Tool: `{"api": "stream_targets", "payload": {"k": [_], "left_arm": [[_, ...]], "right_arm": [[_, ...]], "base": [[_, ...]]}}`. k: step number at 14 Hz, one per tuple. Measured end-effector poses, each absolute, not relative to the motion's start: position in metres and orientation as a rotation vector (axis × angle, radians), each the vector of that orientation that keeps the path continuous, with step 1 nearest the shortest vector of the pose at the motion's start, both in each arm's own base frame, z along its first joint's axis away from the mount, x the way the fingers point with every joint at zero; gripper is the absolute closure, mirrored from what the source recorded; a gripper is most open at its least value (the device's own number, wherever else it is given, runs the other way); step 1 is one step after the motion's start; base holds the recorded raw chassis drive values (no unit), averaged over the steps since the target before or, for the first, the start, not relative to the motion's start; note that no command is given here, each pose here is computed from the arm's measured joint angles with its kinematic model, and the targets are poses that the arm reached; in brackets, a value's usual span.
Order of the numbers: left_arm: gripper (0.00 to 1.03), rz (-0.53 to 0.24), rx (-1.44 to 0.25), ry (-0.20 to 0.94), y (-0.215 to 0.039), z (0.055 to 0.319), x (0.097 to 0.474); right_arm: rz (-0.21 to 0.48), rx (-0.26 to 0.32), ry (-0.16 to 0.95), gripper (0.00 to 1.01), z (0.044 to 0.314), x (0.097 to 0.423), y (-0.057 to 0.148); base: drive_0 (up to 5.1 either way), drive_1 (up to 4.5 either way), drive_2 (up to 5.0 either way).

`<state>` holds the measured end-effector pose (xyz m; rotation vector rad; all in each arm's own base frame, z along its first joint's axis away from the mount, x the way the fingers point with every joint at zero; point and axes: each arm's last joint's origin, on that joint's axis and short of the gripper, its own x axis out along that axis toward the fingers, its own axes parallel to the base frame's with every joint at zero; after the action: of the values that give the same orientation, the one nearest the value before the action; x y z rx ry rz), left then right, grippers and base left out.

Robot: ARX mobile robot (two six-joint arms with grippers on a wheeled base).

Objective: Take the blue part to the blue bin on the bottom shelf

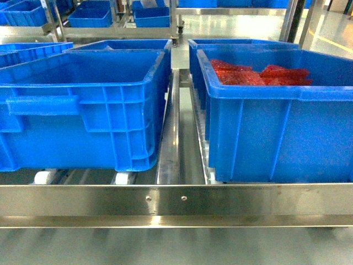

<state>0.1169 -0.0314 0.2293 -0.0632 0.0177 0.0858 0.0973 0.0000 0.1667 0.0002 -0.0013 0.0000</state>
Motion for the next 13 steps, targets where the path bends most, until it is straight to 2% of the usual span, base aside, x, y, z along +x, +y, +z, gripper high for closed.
{"api": "stream_targets", "payload": {"k": [13], "left_arm": [[0.60,0.086,-0.063,0.018,-0.0314,0.2293,0.1169]], "right_arm": [[0.000,0.000,-0.001,0.03,0.1667,0.0973,0.0000]], "base": [[0.0,0.00,0.0]]}}
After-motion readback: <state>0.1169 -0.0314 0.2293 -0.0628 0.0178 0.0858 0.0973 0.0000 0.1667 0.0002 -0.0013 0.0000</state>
